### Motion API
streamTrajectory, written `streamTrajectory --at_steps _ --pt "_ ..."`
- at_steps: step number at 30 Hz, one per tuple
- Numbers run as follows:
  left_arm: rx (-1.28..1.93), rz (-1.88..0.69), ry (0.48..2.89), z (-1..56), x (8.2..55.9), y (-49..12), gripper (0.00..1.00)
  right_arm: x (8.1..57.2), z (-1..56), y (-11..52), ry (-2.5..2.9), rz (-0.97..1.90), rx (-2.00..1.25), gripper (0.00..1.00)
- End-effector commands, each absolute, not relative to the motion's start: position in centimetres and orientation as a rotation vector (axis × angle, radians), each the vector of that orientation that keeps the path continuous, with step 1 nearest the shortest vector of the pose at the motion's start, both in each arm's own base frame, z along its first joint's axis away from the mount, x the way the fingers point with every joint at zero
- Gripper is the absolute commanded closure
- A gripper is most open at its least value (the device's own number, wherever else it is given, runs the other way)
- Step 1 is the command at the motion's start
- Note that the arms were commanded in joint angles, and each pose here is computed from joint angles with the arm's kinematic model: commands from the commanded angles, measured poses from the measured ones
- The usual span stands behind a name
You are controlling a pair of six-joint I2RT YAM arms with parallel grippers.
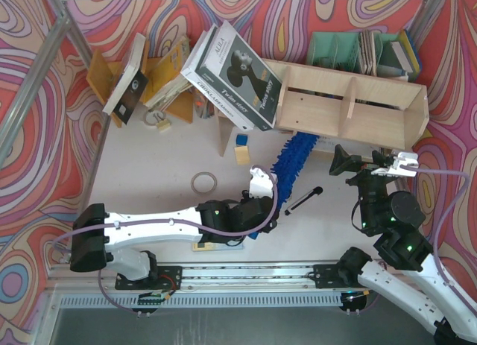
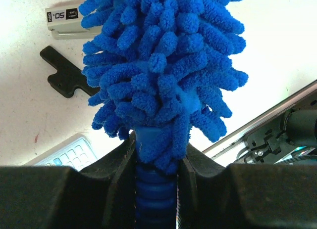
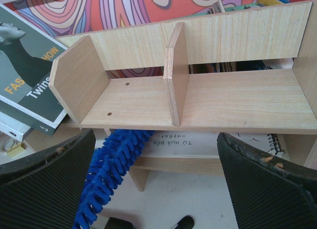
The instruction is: Dust the bookshelf with a duster
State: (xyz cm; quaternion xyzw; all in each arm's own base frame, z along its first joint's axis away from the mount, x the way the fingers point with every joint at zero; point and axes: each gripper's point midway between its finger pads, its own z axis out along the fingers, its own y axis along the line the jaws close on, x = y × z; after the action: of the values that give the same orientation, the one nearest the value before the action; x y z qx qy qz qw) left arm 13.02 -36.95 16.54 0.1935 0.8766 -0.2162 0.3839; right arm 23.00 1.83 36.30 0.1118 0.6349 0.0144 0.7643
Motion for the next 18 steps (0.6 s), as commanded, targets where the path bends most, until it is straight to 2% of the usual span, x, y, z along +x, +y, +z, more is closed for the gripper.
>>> streamTrajectory --at_steps 1,8,18 --pt "0.381 -0.602 2.165 18.6 14.4 -38.4 1.0 23.0 36.6 1.6 1.363 0.024 0.249 0.01" --pt "0.471 -0.521 2.302 15.6 13.9 -39.0 1.0 23.0 36.6 1.6 1.362 0.023 0.251 0.01" --pt "0.6 -0.554 2.335 14.5 12.3 -39.5 1.0 23.0 36.6 1.6 1.363 0.021 0.249 0.01"
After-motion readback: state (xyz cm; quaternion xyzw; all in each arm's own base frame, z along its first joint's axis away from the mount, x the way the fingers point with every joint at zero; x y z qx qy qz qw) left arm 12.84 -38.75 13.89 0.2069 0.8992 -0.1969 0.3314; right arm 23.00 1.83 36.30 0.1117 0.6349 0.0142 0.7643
